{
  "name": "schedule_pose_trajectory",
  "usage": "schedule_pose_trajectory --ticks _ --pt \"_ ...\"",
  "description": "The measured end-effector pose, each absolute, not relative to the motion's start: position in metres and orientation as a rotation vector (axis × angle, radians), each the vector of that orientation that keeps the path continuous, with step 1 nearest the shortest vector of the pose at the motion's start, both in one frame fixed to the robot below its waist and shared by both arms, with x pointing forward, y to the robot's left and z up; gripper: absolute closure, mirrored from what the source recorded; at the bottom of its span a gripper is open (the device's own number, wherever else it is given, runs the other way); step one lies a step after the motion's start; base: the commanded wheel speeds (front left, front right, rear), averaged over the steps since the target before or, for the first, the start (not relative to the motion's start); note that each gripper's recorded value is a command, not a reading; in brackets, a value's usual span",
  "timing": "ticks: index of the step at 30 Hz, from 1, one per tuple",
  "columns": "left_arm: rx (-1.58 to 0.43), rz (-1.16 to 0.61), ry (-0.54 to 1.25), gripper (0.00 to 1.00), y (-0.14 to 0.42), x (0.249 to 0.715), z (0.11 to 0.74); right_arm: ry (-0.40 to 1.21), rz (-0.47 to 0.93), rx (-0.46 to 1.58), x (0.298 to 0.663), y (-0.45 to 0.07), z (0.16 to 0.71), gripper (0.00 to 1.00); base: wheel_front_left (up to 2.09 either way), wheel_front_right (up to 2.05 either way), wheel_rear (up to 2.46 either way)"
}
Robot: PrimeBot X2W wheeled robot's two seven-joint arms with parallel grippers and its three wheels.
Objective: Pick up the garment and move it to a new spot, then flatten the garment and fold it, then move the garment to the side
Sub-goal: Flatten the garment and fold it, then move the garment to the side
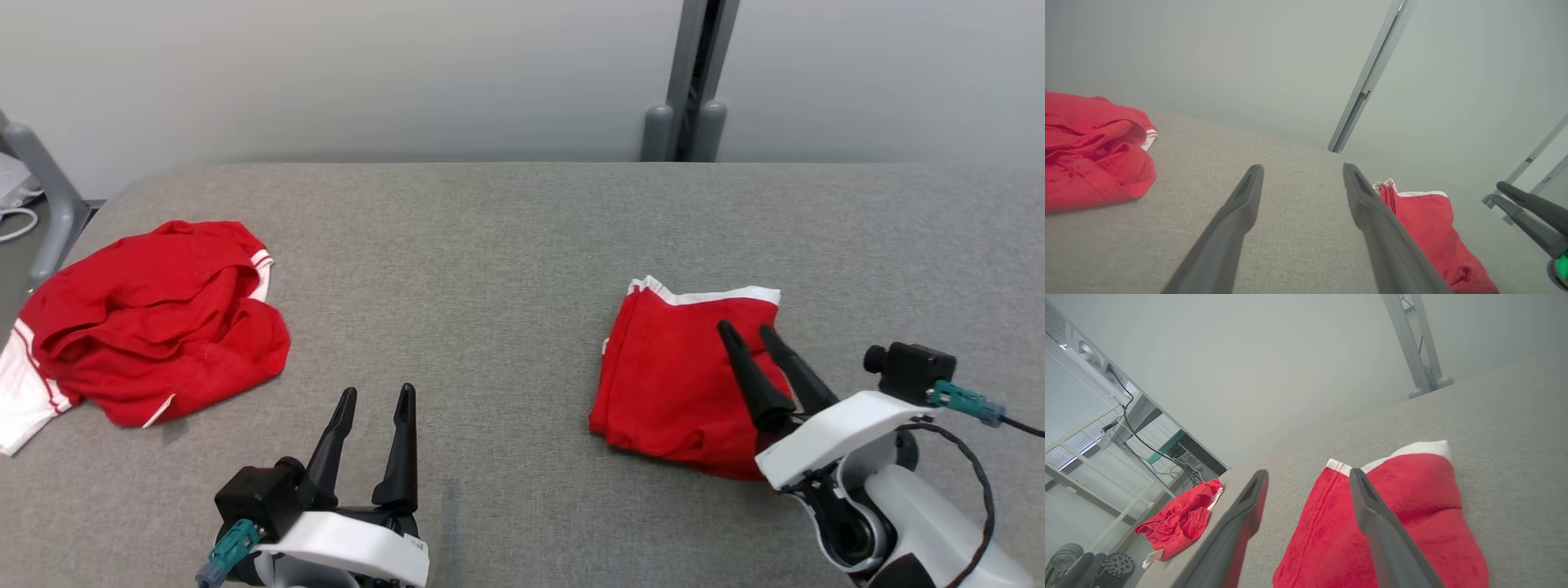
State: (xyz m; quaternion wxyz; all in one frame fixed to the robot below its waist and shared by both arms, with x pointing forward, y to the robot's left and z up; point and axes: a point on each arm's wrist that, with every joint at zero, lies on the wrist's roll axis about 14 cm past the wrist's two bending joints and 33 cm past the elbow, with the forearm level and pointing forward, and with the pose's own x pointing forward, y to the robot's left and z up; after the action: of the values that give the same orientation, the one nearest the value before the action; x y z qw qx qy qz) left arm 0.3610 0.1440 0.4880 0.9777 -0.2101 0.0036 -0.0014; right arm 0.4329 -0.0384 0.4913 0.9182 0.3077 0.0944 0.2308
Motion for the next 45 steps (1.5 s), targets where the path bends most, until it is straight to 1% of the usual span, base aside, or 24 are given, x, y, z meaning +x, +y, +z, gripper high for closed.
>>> schedule_pose_trajectory --ticks 4,9,13,14,19,30,35,45 --pt "-0.431 -0.032 -0.009 0.00 0.136 0.365 0.495 0.112 0.409 0.532 0.434 -0.079 0.500 0.00 0.00 0.00 0.00" --pt "-0.438 -0.055 -0.041 0.00 0.131 0.371 0.506 0.026 0.295 0.454 0.428 -0.124 0.508 0.00 0.00 0.00 0.00" --pt "-0.441 -0.066 -0.051 0.00 0.128 0.373 0.510 0.015 0.240 0.422 0.418 -0.139 0.501 0.00 0.00 0.00 0.00" --pt "-0.442 -0.072 -0.053 0.00 0.127 0.374 0.510 0.013 0.218 0.424 0.412 -0.140 0.497 0.00 0.00 0.00 0.00" --pt "-0.443 -0.077 -0.045 0.00 0.125 0.374 0.508 0.008 0.194 0.430 0.406 -0.140 0.494 0.00 0.00 0.00 0.00" --pt "-0.437 -0.060 -0.019 0.00 0.130 0.373 0.497 0.053 0.175 0.448 0.414 -0.133 0.481 0.00 0.00 0.00 0.00" --pt "-0.431 -0.051 -0.013 0.00 0.133 0.373 0.495 0.105 0.171 0.449 0.417 -0.131 0.467 0.00 0.00 0.00 0.00" --pt "-0.422 -0.037 -0.010 0.00 0.138 0.372 0.492 0.100 0.183 0.441 0.425 -0.127 0.470 0.00 0.00 0.00 0.00"
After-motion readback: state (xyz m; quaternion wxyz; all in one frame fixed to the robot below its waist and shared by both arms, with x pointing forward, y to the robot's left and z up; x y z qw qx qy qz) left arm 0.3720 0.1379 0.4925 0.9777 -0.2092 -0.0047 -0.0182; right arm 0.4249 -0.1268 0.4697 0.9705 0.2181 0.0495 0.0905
